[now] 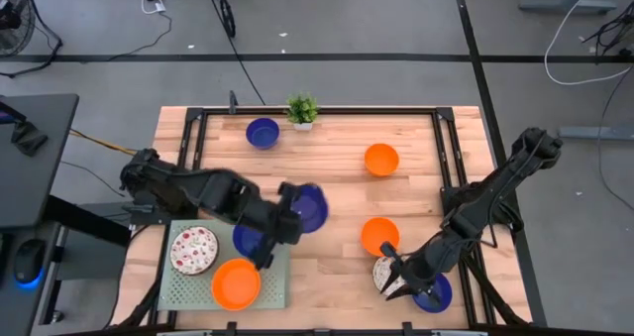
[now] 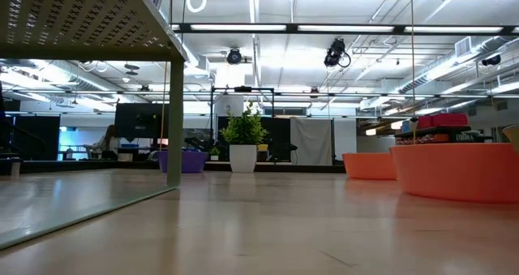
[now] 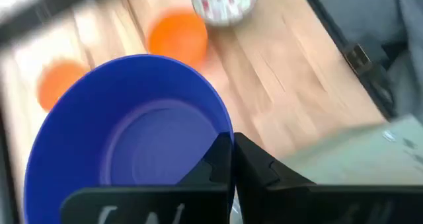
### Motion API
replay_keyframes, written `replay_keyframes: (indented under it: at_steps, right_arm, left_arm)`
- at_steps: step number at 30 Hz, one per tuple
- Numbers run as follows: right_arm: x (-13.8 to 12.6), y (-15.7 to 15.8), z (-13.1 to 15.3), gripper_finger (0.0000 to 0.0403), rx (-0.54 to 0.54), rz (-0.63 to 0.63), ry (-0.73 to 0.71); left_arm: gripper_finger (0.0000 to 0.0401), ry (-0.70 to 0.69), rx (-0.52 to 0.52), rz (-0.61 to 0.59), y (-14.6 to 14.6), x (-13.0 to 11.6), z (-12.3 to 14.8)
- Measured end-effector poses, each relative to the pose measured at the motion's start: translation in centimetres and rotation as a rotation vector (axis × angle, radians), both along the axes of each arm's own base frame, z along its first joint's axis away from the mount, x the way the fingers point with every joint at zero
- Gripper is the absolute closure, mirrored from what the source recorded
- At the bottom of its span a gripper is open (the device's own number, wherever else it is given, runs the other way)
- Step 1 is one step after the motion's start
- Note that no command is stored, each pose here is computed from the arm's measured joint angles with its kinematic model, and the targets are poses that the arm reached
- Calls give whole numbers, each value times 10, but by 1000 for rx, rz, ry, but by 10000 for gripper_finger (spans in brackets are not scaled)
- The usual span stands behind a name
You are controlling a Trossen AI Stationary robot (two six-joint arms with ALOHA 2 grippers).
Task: Pick & Place Mini bowls
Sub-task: Stack the blue bowl on top of the blue bowl on the shelf
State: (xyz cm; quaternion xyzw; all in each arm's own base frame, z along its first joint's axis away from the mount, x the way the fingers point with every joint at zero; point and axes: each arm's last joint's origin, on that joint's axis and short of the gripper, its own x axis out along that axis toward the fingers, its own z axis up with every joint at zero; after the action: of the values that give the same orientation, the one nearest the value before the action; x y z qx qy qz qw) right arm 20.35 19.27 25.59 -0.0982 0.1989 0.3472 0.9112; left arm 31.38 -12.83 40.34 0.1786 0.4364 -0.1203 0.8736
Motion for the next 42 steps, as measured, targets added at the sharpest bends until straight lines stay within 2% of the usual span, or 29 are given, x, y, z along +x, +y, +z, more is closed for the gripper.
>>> replay_keyframes:
  at_steps: [5, 9, 15, 22, 28, 34, 42]
  right_arm:
    - [1, 3, -14, 323, -11, 11, -2]
    - [3, 1, -14, 323, -5, 2, -9]
    - [5, 1, -12, 324, 6, 2, -30]
    - [5, 1, -12, 324, 6, 2, -31]
    - [5, 1, -12, 324, 5, 2, -30]
    - [5, 1, -12, 324, -8, 10, -41]
    - [5, 1, -12, 324, -8, 10, -41]
  left_arm:
    - [395, 126, 20, 117, -23, -26, -8]
    - [396, 169, 43, 209, -41, -48, -11]
    - [395, 152, 4, 248, -70, -70, -11]
    - [392, 50, 6, 317, -90, -87, -12]
    - [395, 56, 48, 370, -97, -89, -36]
    - [387, 49, 90, 452, -92, -81, -56]
    - [384, 91, 46, 520, -84, -73, -66]
